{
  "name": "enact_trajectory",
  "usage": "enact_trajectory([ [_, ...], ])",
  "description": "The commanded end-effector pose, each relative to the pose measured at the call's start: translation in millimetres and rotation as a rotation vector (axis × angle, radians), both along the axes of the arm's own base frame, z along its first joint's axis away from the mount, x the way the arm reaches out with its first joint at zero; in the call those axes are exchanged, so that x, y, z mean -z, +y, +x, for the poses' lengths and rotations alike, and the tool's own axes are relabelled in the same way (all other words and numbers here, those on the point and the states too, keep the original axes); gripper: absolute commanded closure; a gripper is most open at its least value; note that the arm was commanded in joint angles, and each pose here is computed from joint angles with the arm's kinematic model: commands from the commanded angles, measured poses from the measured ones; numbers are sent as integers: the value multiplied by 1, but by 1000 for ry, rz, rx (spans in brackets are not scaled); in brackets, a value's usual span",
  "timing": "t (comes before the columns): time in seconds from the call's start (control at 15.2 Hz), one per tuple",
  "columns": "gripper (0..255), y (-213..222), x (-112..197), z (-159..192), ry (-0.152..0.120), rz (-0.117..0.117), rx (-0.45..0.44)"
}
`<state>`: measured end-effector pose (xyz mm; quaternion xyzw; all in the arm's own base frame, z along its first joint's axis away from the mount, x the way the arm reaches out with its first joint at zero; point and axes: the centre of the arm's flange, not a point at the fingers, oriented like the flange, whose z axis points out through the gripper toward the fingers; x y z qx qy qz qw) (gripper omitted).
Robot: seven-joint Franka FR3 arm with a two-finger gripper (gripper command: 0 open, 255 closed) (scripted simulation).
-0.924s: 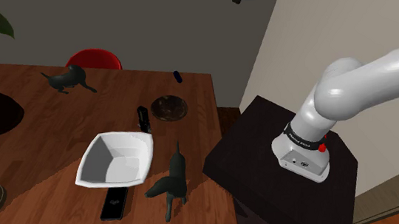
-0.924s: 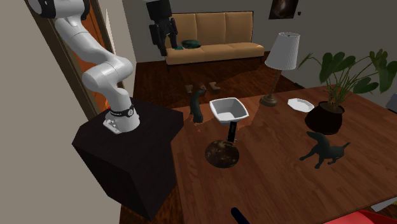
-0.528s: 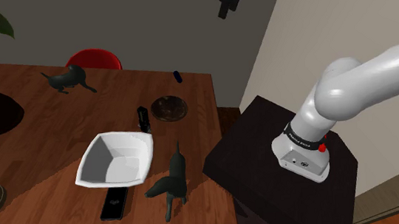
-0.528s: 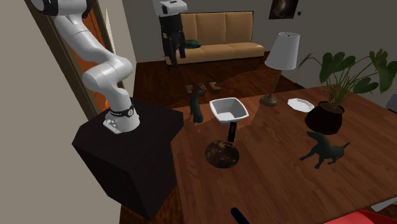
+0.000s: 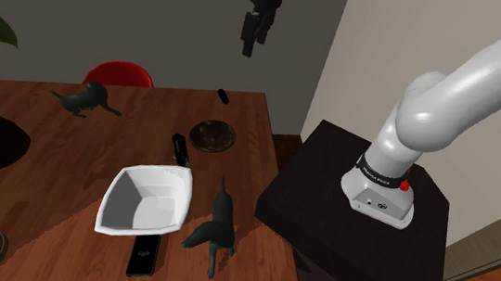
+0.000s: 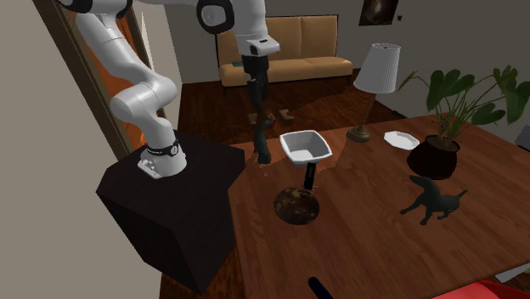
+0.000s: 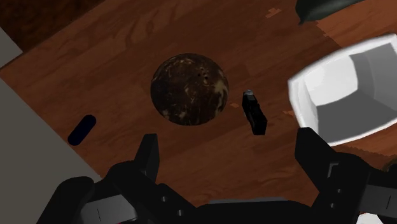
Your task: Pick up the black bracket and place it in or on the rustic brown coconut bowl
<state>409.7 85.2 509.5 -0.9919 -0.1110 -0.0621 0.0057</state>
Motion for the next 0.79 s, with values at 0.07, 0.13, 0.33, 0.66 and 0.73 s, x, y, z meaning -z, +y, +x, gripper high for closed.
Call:
enact_trajectory([
  [0.07, 0, 15, 29, 20, 5, -4, -19],
  [0.13, 0, 21, 40, 26, 8, -5, -26],
  [0.33, 0, 37, 71, 45, 15, -10, -45],
  [0.66, 0, 66, 124, 75, 27, -18, -77],
  [0.73, 0, 72, 134, 80, 30, -20, -83],
])
